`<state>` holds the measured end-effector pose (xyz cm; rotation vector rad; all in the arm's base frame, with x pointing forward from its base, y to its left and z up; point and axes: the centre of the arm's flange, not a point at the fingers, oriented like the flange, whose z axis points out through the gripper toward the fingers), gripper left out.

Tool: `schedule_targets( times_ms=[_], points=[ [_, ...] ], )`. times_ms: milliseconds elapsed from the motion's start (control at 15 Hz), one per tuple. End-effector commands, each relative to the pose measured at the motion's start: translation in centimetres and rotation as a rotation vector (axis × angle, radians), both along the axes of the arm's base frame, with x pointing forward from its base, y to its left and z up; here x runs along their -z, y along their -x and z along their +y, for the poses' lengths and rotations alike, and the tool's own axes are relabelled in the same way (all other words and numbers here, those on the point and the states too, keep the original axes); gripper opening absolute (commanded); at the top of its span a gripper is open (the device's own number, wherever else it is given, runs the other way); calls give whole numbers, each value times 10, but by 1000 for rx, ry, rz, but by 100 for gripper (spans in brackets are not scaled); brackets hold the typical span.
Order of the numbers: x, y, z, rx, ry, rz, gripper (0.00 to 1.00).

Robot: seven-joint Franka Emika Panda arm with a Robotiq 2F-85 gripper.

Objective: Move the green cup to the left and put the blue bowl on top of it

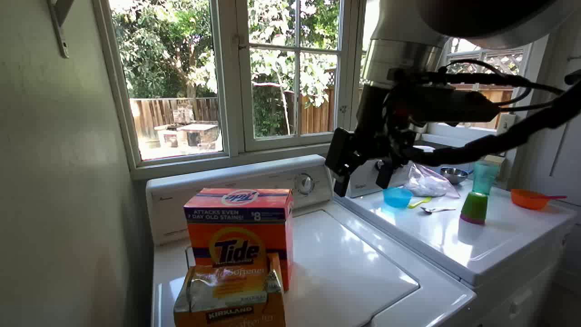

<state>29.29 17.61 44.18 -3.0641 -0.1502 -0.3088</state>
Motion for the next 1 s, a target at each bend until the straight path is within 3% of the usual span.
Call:
schedule_targets(
  times_ms=[0,733,933],
  points=[
    [0,0,0,0,0,1,100],
    [1,0,0,0,1,1,100],
    [-7,-9,-14,96,18,-86,100]
  ],
)
